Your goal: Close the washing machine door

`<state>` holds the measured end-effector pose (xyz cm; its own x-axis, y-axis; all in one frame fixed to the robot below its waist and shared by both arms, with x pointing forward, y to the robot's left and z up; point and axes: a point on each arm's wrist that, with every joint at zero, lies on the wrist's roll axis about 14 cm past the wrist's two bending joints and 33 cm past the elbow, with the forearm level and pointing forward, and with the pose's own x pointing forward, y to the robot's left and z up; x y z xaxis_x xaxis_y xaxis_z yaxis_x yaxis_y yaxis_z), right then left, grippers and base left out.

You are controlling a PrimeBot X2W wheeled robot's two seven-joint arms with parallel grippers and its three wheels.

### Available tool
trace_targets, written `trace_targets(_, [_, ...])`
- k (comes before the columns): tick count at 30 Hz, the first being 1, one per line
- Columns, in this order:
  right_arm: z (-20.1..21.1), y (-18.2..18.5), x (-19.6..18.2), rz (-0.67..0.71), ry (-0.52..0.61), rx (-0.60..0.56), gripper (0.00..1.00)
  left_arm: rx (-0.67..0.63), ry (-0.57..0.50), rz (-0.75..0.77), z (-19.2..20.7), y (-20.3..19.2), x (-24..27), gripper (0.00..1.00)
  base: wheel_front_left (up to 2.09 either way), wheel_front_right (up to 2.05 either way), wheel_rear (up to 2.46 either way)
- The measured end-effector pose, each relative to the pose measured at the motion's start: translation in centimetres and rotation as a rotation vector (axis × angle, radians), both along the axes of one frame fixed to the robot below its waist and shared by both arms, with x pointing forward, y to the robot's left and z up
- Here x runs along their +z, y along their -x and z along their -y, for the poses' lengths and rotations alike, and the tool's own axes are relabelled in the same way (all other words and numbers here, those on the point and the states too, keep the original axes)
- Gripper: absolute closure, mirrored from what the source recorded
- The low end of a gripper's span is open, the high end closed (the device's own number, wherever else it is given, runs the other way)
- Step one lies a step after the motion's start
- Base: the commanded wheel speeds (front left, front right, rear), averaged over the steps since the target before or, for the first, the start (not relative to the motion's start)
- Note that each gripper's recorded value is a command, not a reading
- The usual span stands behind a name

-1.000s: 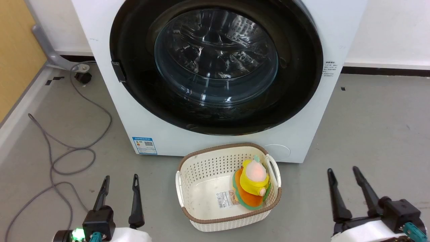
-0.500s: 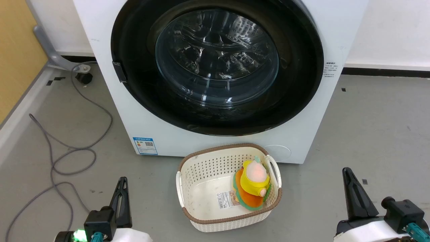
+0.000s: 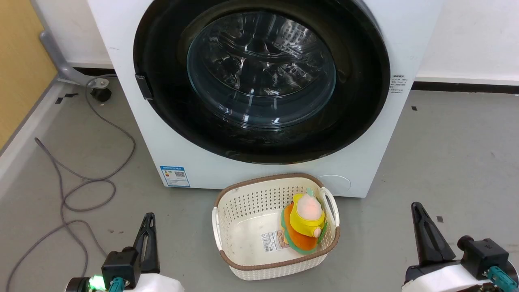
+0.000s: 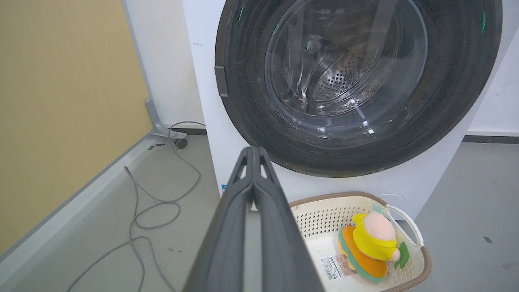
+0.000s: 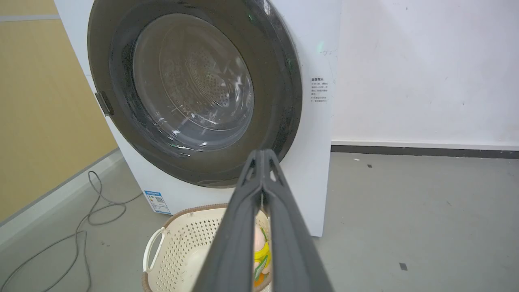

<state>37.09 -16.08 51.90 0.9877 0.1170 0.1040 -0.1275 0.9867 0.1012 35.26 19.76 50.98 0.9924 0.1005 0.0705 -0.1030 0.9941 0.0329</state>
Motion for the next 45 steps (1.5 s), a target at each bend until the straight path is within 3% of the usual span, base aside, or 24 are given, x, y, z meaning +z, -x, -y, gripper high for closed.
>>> trace_targets(45, [-0.09,0.06,0.09,-0.046,0.065,0.008,1.0,-0.042,0.001,-0.046,0.82,-0.62,0.21,1.0,0.0,0.0,0.0])
